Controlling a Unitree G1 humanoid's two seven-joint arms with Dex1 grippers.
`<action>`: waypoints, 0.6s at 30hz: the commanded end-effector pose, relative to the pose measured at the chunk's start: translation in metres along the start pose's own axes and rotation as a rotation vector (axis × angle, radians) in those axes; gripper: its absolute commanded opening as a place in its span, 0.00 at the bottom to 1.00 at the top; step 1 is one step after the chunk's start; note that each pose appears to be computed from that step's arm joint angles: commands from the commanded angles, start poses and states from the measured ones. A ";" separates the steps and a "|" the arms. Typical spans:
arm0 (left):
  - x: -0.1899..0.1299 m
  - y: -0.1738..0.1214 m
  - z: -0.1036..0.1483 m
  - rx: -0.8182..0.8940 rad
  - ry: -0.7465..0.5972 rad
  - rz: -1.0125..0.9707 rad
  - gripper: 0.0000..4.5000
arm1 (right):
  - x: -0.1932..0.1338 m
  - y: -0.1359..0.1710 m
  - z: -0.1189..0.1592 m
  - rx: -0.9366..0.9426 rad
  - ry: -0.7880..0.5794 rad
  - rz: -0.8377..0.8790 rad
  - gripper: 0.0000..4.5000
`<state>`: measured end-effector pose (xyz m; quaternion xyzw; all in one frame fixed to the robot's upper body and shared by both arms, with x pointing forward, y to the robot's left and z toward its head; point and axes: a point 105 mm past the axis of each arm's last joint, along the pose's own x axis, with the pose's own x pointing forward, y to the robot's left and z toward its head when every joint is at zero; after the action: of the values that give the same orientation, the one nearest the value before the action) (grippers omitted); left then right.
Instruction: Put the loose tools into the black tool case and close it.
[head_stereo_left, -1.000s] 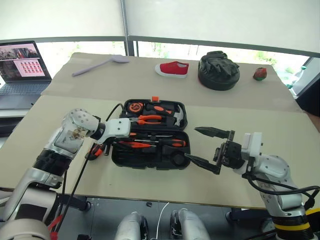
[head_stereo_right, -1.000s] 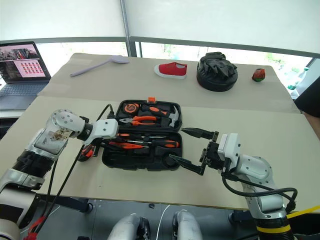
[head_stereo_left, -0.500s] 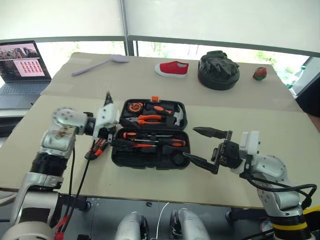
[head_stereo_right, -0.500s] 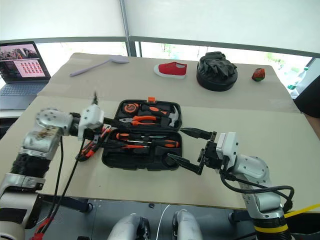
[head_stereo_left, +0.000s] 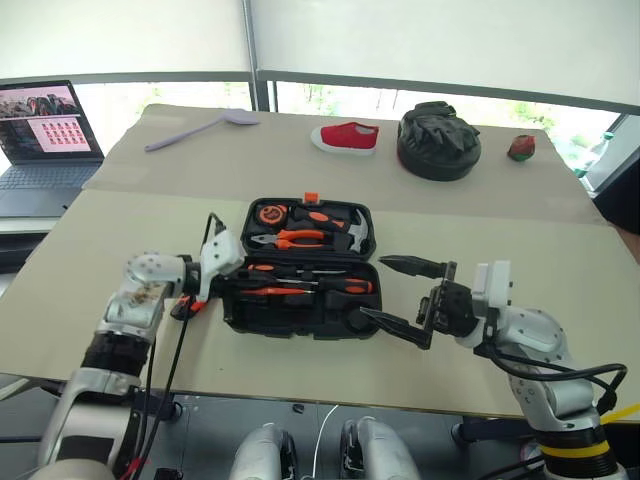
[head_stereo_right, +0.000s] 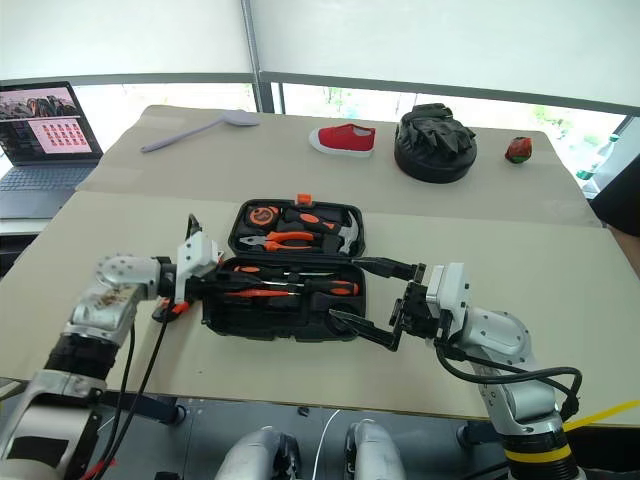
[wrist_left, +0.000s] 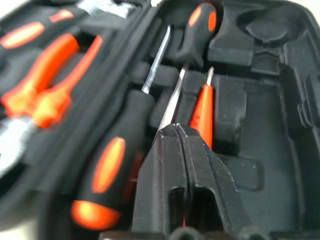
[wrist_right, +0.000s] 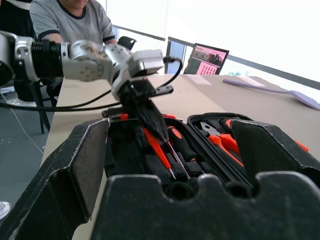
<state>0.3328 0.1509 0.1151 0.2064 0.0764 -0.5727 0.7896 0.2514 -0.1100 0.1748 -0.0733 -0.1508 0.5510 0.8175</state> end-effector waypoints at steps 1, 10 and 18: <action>0.000 -0.005 -0.002 0.026 0.022 -0.017 0.01 | 0.000 0.001 0.009 -0.033 -0.023 -0.010 1.00; -0.003 -0.013 -0.010 -0.030 0.054 -0.036 0.01 | -0.001 -0.001 0.007 -0.032 -0.021 -0.023 1.00; -0.009 -0.018 -0.008 -0.077 0.061 -0.053 0.01 | 0.001 0.000 0.004 -0.021 -0.025 -0.024 1.00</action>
<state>0.3204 0.1543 0.1105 0.2005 0.1100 -0.5776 0.7836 0.2524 -0.1103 0.1728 -0.0659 -0.1497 0.5416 0.8245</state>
